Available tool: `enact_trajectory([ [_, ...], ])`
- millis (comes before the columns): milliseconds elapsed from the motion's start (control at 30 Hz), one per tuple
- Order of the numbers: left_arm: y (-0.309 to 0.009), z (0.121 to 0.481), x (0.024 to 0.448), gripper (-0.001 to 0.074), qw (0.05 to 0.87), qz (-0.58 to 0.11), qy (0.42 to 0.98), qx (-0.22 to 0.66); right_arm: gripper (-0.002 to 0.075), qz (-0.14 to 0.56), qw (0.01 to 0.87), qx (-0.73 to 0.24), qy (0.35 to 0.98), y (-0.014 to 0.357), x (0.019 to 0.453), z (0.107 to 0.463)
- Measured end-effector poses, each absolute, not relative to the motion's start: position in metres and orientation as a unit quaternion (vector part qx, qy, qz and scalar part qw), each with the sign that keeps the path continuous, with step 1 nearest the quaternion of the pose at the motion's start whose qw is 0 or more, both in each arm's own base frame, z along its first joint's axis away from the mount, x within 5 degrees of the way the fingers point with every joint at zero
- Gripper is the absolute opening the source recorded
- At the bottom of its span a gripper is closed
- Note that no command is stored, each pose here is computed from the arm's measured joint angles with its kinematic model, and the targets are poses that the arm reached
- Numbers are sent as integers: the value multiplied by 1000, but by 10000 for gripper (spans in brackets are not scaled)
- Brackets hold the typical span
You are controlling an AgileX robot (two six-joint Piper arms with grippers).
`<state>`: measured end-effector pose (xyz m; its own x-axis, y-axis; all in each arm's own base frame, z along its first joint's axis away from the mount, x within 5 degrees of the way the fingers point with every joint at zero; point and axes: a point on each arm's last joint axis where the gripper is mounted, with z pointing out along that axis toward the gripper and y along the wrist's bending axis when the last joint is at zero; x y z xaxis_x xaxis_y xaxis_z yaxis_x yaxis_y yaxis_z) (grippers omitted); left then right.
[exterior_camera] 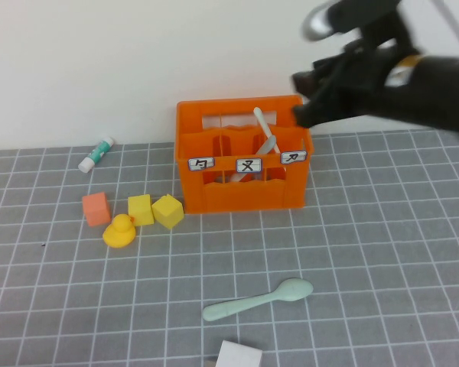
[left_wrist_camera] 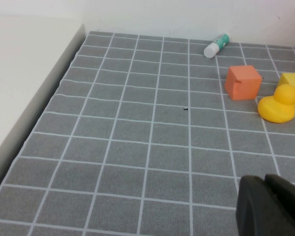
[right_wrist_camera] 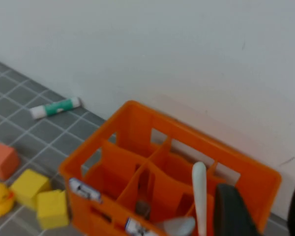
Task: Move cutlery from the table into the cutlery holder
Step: Pick up the spoon
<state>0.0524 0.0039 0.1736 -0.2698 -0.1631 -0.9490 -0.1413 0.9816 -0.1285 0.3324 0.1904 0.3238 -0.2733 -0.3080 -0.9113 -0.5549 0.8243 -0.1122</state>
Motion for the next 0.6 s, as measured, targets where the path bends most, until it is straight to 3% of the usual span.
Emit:
enact_trajectory([
  [133,4,174,52,-3,597,-9,797,-96,91,117,542,-283,783,169,291,354],
  [233,4,174,52,-3,597,-9,797,-96,26,112,552,-296,772,150,257,367],
  [433,4,174,52,-3,597,-9,797,-96,0,110,563,-311,758,114,191,380],
  [600,4,174,52,-3,597,-9,797,-96,-1,81,514,-347,780,83,138,367],
])
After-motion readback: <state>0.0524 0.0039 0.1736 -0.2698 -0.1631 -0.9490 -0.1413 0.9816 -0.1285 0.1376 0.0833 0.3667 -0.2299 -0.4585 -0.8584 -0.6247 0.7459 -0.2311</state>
